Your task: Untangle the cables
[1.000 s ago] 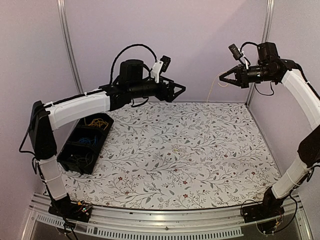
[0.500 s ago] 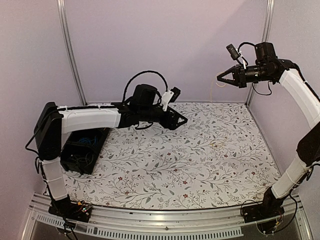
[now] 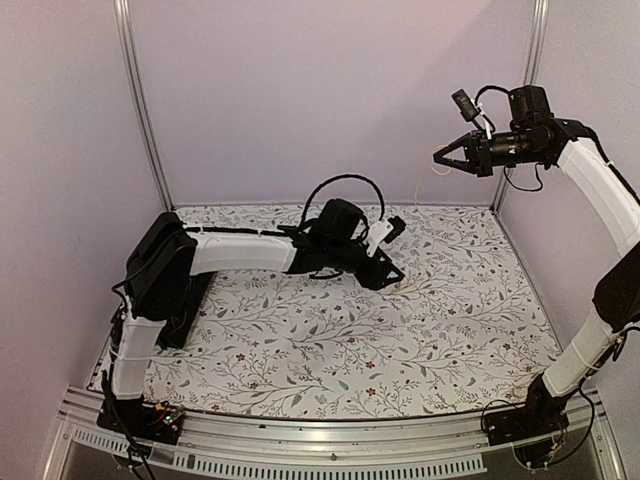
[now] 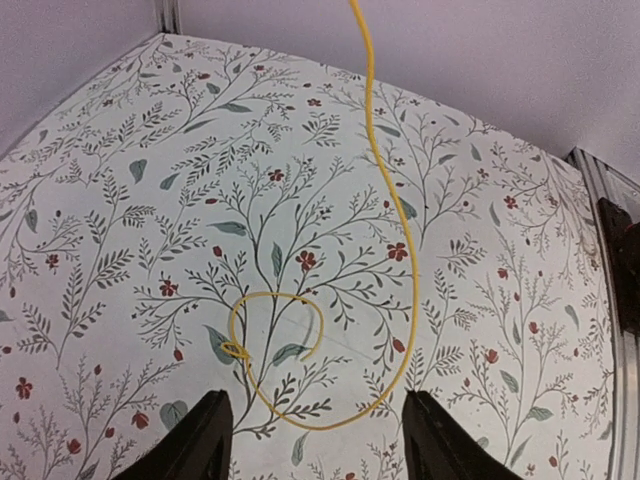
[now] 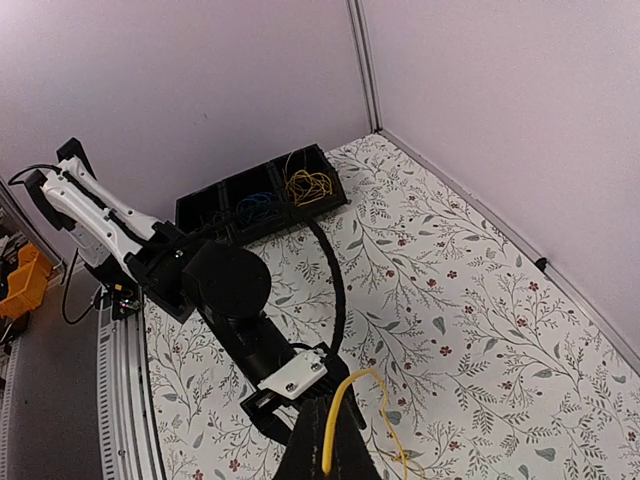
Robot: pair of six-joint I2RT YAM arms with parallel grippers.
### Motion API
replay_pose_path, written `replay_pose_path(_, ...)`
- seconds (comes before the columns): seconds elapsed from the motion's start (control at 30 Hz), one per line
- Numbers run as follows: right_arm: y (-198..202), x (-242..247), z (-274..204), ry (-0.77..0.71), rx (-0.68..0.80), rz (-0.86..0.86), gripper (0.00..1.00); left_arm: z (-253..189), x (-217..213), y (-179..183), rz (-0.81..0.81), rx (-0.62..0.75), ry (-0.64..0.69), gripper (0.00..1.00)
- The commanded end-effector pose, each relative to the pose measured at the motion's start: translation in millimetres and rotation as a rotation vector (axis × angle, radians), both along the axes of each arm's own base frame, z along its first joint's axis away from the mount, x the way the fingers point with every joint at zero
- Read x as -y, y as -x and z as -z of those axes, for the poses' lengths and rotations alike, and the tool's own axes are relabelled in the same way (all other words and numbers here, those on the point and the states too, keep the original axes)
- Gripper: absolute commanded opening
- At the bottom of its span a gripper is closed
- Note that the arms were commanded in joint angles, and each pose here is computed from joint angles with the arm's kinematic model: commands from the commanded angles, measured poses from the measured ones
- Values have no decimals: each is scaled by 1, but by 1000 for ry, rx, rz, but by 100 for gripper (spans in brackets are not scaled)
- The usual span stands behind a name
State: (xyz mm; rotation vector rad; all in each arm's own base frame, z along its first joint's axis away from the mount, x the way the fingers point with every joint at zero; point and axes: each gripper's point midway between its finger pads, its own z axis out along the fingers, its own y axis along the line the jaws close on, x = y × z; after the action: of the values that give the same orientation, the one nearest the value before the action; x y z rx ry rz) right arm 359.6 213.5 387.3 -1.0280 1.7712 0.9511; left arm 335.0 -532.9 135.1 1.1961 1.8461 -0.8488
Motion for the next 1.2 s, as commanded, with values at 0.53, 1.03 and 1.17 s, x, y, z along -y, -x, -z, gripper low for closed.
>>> replay_pose_path(0.53, 95, 41, 192, 381, -192, -110, 42, 93, 5, -20, -310, -548, -43, 68)
replay_pose_path(1.03, 39, 53, 191, 464, -7, 60, 36, 140, 14, -14, -313, -603, -117, 42)
replay_pose_path(1.17, 19, 55, 215, 486, -54, 99, 31, 149, 21, -17, -312, -603, -96, 36)
